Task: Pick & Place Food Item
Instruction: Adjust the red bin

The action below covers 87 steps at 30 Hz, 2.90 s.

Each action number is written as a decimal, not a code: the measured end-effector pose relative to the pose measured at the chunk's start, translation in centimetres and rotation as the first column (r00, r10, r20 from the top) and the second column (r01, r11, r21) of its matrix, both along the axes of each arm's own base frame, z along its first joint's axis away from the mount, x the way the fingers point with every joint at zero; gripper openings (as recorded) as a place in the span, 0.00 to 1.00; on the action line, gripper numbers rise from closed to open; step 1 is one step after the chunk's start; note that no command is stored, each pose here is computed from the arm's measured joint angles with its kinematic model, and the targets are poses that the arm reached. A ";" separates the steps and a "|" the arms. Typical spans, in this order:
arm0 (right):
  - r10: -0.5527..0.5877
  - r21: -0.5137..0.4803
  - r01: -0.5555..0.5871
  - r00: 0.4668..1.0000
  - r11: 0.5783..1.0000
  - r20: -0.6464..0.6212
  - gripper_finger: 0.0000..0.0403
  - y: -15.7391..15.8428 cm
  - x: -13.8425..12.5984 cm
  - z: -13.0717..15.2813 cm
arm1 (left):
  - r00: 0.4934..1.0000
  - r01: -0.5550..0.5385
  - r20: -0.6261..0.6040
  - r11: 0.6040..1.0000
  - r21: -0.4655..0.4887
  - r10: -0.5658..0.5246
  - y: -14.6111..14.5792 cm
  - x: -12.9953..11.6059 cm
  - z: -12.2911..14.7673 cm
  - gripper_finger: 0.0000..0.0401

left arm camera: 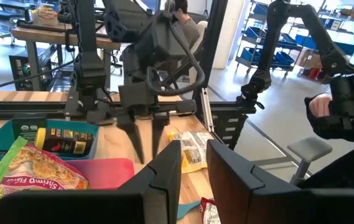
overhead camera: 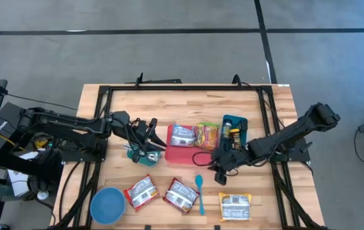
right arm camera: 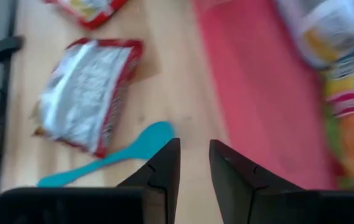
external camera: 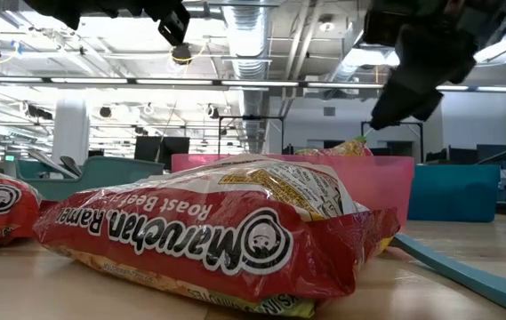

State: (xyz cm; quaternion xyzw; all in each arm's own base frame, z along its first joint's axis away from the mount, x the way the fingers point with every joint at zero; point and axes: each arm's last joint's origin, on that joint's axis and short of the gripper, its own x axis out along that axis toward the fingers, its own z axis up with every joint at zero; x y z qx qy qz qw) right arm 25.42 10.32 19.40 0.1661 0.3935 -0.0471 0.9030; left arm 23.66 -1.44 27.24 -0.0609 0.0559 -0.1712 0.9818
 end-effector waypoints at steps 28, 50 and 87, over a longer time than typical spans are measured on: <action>0.032 0.142 -0.029 0.999 0.989 -0.021 0.20 0.9 2.3 -6.9 | 1.000 0.000 0.001 1.000 0.000 0.000 0.0 0.0 0.0 0.18; -0.048 0.113 0.053 0.998 0.992 -0.045 0.18 0.5 2.2 -7.2 | 1.000 0.000 0.000 1.000 0.000 0.000 0.0 0.0 0.0 0.18; -0.174 0.041 0.177 0.983 0.983 -0.062 0.00 -2.0 2.7 -7.5 | 1.000 0.000 0.000 1.000 0.000 0.000 0.0 0.0 0.0 0.18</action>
